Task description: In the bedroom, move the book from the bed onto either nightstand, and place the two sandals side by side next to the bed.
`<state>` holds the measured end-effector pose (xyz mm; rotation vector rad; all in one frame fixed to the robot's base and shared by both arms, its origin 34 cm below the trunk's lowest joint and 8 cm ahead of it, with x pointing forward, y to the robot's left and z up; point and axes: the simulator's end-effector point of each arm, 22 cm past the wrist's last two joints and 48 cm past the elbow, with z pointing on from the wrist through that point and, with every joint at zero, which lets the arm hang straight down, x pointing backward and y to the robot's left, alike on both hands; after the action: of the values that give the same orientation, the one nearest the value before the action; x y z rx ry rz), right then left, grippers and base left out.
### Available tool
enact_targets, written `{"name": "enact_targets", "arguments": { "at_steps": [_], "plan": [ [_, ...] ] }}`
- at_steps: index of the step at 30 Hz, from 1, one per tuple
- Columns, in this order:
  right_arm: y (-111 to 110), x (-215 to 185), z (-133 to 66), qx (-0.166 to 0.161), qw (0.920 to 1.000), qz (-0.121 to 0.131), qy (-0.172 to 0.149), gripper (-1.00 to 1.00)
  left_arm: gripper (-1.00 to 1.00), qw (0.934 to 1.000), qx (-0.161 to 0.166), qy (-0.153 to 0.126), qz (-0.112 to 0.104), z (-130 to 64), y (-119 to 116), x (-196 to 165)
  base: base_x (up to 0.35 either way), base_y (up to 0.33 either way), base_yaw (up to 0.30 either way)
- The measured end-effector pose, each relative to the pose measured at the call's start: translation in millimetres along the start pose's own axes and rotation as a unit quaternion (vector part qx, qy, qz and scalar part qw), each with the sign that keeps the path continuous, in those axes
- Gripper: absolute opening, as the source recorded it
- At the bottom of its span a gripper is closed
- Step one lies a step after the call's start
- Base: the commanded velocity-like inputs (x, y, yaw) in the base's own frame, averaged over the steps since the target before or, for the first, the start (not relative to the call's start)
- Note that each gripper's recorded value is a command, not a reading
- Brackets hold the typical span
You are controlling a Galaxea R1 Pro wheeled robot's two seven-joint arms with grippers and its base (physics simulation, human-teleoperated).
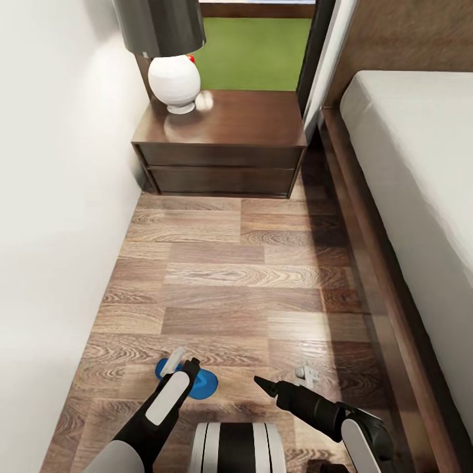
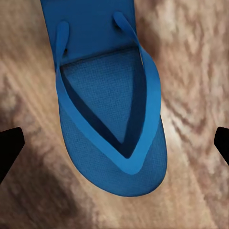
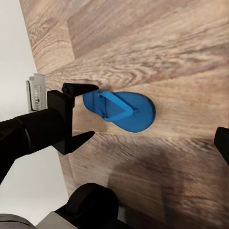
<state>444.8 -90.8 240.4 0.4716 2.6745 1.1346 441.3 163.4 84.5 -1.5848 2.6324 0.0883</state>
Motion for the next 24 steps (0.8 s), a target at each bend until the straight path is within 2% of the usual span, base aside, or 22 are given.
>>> {"name": "enact_targets", "arguments": {
  "at_steps": [7,24],
  "plan": [
    [-8.3,6.4,4.5,0.005,0.9999,0.008,0.008,1.0,1.0,0.9999,-0.011,0.006,0.001,8.9,8.8,5.5,0.0,0.0,0.0],
    [-8.1,6.6,4.7,0.005,0.9999,0.008,0.008,1.0,1.0,0.9999,-0.011,0.006,0.001,8.9,8.7,5.8,0.0,0.0,0.0]
  ]
}}
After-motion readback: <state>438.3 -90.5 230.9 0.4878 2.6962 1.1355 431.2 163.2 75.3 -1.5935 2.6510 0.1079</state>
